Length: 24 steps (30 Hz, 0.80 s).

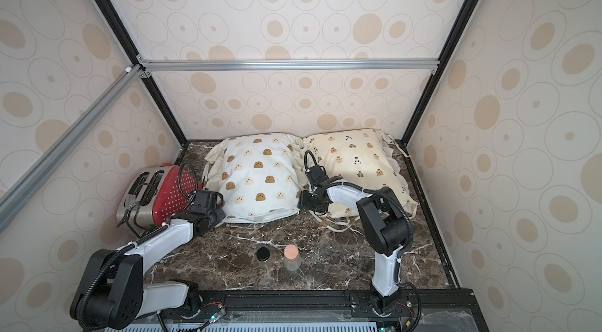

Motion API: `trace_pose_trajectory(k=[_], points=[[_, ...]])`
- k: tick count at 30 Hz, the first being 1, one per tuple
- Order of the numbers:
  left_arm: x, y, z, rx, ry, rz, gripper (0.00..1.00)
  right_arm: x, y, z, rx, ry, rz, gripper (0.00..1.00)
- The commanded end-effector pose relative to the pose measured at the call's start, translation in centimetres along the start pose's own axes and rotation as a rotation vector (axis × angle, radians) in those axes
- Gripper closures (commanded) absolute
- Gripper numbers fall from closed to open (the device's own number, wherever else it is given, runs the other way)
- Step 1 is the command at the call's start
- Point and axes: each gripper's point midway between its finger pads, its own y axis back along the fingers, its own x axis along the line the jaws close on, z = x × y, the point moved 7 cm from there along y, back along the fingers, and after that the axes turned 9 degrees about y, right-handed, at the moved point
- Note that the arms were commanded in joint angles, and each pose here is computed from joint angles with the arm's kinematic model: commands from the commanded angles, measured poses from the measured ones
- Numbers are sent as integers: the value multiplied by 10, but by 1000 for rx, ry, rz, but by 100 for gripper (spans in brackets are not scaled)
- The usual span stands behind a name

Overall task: Zip up pillowcases
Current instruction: Adjust the pillowcase at the center of the board.

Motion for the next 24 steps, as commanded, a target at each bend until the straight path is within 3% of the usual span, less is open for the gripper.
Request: trace_pose_trajectory(k=[1, 4, 16, 24], points=[[-1, 0, 4, -16, 3, 3, 94, 2, -10, -2, 5, -62, 6, 34], [-2, 2, 5, -17, 2, -13, 100, 4, -18, 0, -6, -106, 32, 33], [-8, 16, 14, -41, -14, -25, 100, 13, -15, -34, -7, -273, 14, 19], [-9, 20, 16, -35, -25, -24, 100, 11, -38, -18, -45, -315, 49, 26]])
